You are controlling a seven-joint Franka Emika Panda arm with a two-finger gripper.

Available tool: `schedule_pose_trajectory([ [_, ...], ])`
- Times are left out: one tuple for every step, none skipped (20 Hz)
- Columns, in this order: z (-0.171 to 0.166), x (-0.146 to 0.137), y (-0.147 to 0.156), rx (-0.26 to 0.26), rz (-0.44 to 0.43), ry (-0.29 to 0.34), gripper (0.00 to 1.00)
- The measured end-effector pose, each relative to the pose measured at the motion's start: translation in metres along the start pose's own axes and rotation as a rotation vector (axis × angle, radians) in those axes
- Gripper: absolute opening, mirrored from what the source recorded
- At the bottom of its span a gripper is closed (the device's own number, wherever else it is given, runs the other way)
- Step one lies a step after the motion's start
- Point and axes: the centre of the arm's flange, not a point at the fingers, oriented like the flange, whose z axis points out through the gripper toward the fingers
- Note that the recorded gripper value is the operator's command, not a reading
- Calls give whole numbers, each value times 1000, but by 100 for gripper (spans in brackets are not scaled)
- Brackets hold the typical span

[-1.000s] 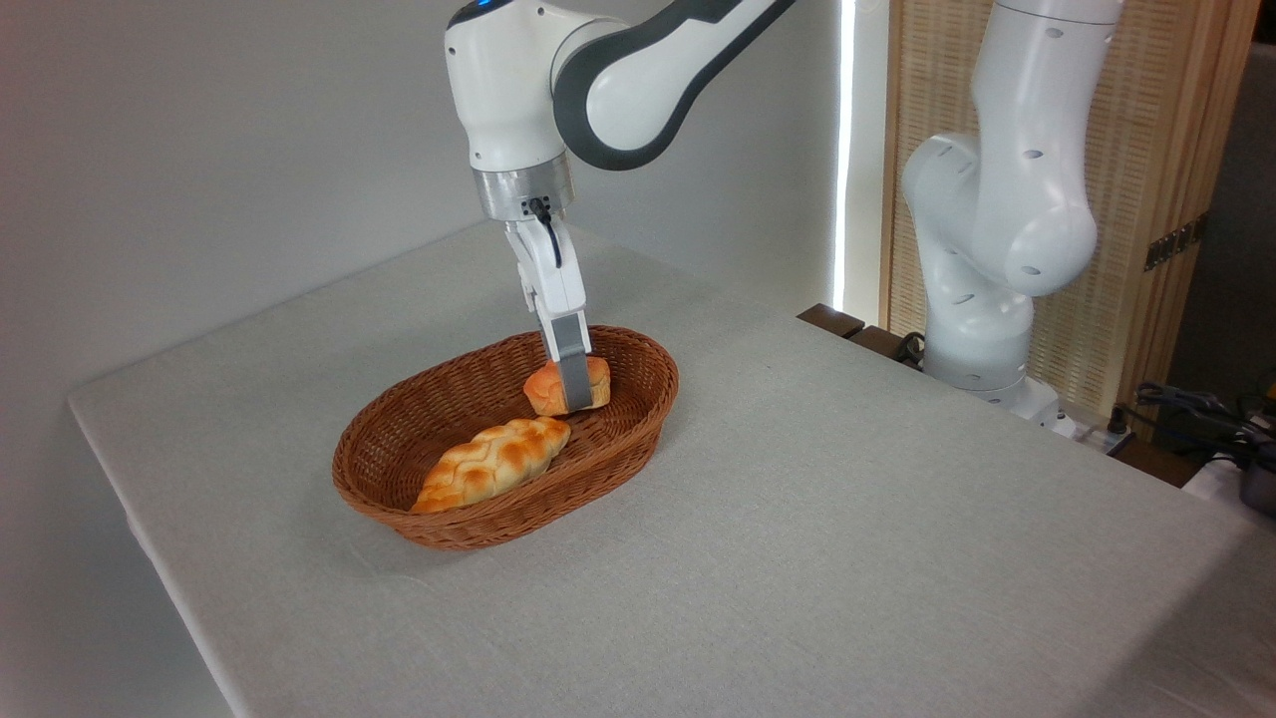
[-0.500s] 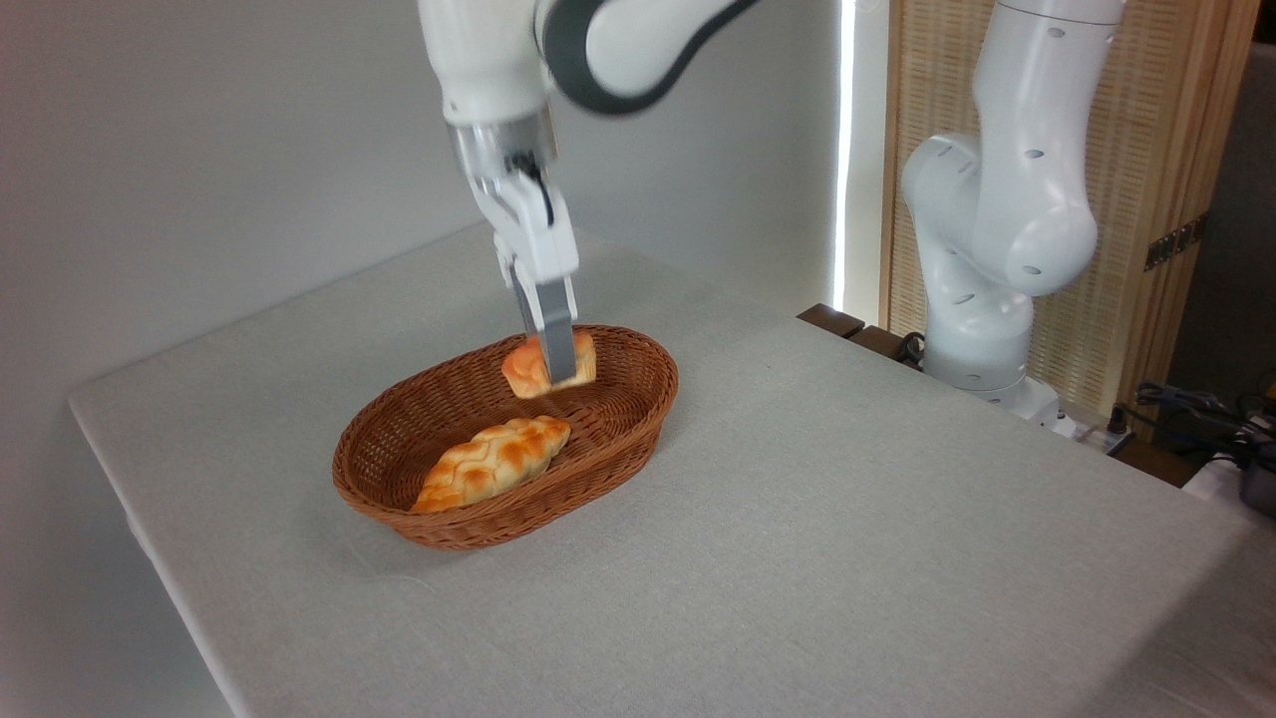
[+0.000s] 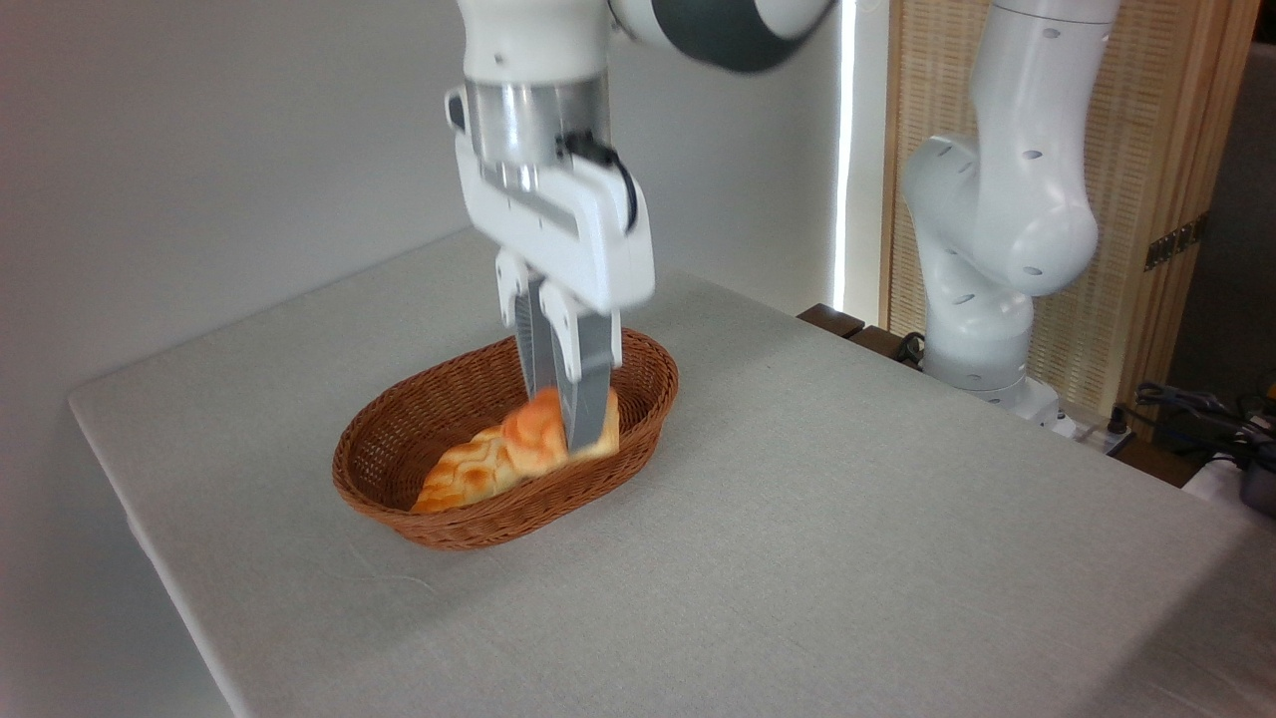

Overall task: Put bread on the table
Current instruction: 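Carry the bun over the basket rim and lower it beside the basket, then open the gripper to release the bun onto the table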

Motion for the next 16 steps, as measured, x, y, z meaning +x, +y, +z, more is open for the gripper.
schedule_pose_trajectory([
  [9,0,-7,9,-8,-3,40],
  [22,5,-11,14,-9,-13,40],
  [36,11,-12,13,-4,-29,40],
  [52,19,-12,9,4,-49,41],
  [69,26,-11,2,13,-74,44],
  [85,32,-9,-4,21,-95,57],
  [100,38,-9,-6,27,-112,85],
  [111,42,-9,-3,32,-121,100],
  [122,46,-10,4,36,-126,100],
  [131,49,-12,12,39,-128,100],
  [138,51,-13,19,42,-131,100],
  [143,53,-14,23,43,-133,100],
  [145,54,-15,25,43,-135,100],
  [145,54,-16,26,41,-135,100],
  [144,53,-18,28,39,-135,100],
  [144,52,-19,29,36,-134,100],
])
